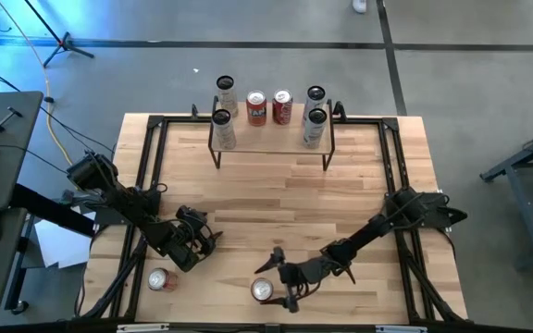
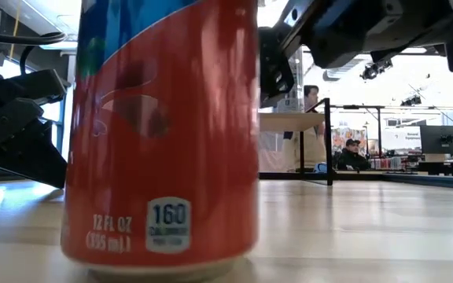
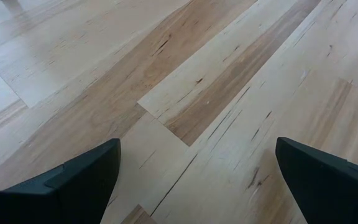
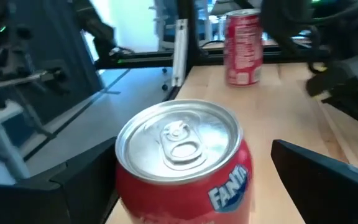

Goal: Place canned beverage on shelf
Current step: Put the red soda can on the shelf aligned with the other red soda can

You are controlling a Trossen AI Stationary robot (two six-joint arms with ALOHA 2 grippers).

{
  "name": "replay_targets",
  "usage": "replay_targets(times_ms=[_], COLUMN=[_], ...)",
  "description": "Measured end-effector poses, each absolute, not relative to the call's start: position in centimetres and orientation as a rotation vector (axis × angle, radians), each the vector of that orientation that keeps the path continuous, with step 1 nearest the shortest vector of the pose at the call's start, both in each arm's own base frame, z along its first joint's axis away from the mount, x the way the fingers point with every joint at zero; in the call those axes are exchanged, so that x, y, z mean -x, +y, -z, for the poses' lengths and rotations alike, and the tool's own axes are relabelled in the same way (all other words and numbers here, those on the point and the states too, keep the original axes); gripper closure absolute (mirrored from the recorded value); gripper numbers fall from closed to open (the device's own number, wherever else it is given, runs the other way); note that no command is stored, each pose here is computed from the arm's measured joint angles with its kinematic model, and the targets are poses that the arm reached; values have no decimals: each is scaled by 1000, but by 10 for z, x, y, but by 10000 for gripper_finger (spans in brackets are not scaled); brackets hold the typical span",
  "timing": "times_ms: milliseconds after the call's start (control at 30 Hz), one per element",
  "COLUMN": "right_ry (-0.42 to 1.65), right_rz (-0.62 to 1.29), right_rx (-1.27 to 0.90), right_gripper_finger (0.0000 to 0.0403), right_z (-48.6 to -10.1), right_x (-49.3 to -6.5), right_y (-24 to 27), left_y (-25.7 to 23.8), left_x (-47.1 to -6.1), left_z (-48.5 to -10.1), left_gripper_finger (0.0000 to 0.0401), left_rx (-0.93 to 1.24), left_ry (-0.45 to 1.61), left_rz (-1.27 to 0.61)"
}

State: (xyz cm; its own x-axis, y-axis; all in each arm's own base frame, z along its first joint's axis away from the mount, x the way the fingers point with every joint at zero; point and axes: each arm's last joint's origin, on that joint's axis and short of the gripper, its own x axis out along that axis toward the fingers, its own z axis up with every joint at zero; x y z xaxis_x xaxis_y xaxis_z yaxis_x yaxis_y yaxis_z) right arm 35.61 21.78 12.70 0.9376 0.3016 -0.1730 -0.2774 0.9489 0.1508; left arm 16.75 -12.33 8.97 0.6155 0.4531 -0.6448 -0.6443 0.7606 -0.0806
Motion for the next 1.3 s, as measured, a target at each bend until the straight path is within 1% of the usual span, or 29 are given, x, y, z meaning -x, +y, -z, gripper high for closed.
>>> replay_targets(times_ms=[167, 300, 400, 567, 833, 967, 1133, 1300], right_ry=[186, 190, 193, 200, 209, 217, 221, 162], right_rz=[-163, -152, -150, -152, -179, -262, -369, -403], right_rx=[-140, -189, -221, -221, -216, -206, -230, -237], right_gripper_finger=[4, 14, 44, 121, 121, 121, 121, 121], right_z=[-127, -126, -126, -126, -125, -126, -125, -115], right_x=[-356, -355, -354, -354, -358, -365, -372, -365], right_y=[216, 217, 218, 218, 212, 203, 183, 156], left_y=[-123, -123, -123, -123, -123, -123, -123, -123], left_x=[-167, -167, -168, -168, -168, -168, -168, -167], left_z=[-90, -90, -90, -90, -90, -90, -90, -90], left_gripper_finger=[1, 1, 1, 1, 1, 1, 1, 1], left_rx=[320, 321, 321, 321, 321, 321, 321, 321], left_ry=[645, 645, 645, 645, 645, 645, 645, 645], left_rz=[-645, -644, -644, -644, -644, -644, -644, -644])
